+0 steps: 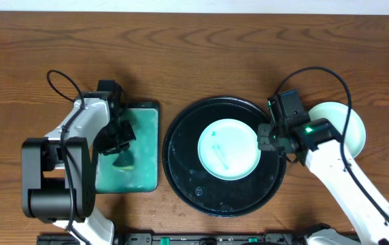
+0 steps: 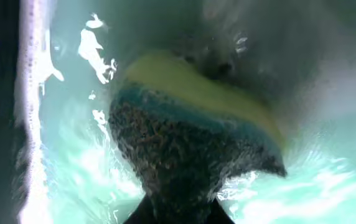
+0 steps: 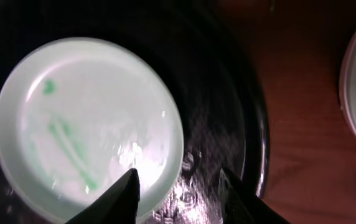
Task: Clean dirty plates on tray and stack at the side
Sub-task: 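Grasp the last light-green plate with the right gripper and pull it to tray centre, then scrub the last plate with the sponge in the left gripper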
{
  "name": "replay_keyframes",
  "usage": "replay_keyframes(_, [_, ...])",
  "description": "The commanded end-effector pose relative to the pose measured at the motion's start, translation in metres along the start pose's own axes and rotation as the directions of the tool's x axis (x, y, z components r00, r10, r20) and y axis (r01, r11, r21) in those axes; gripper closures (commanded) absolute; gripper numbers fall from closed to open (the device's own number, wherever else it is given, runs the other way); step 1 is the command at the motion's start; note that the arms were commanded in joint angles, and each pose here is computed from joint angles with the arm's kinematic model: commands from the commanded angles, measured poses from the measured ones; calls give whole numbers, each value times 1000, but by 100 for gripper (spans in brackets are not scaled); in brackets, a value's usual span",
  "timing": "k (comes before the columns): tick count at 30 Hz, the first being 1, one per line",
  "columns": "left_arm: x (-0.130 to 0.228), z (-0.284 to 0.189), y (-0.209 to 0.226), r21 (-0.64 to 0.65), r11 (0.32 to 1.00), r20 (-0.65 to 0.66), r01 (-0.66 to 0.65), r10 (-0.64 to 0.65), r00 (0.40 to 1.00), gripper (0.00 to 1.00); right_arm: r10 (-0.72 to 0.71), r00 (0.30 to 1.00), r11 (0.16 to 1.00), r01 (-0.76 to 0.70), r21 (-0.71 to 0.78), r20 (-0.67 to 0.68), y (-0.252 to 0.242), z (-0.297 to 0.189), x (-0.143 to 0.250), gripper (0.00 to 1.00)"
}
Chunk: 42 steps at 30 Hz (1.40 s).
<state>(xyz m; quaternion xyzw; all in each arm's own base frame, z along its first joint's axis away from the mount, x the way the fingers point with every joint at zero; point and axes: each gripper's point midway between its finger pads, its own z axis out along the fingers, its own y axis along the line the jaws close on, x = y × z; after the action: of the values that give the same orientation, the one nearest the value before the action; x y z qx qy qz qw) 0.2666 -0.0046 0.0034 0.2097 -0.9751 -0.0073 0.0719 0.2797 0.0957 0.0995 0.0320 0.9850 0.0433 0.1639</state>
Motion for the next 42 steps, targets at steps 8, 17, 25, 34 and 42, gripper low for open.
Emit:
replay_keyframes(8, [18,-139,-36,209,958,355,-194,111,928,93,-52,975,997,37,-71,-217,11,74,23,55])
replay_keyframes(17, [56,-166,-90,325,878,436,-351,190,880,93,-89,941,988,42,-150,-327,24,95,45,99])
replay_keyframes(25, [89,-129,-192,491,757,343,-432,288,894,93,4,944,992,-45,-115,-331,26,96,44,99])
replay_keyframes(34, [108,-34,-261,507,770,178,-386,345,922,93,15,944,992,-55,-113,-329,26,96,43,99])
replay_keyframes(42, [60,20,-206,159,927,242,-340,297,924,93,14,944,992,-54,-113,-331,26,96,44,99])
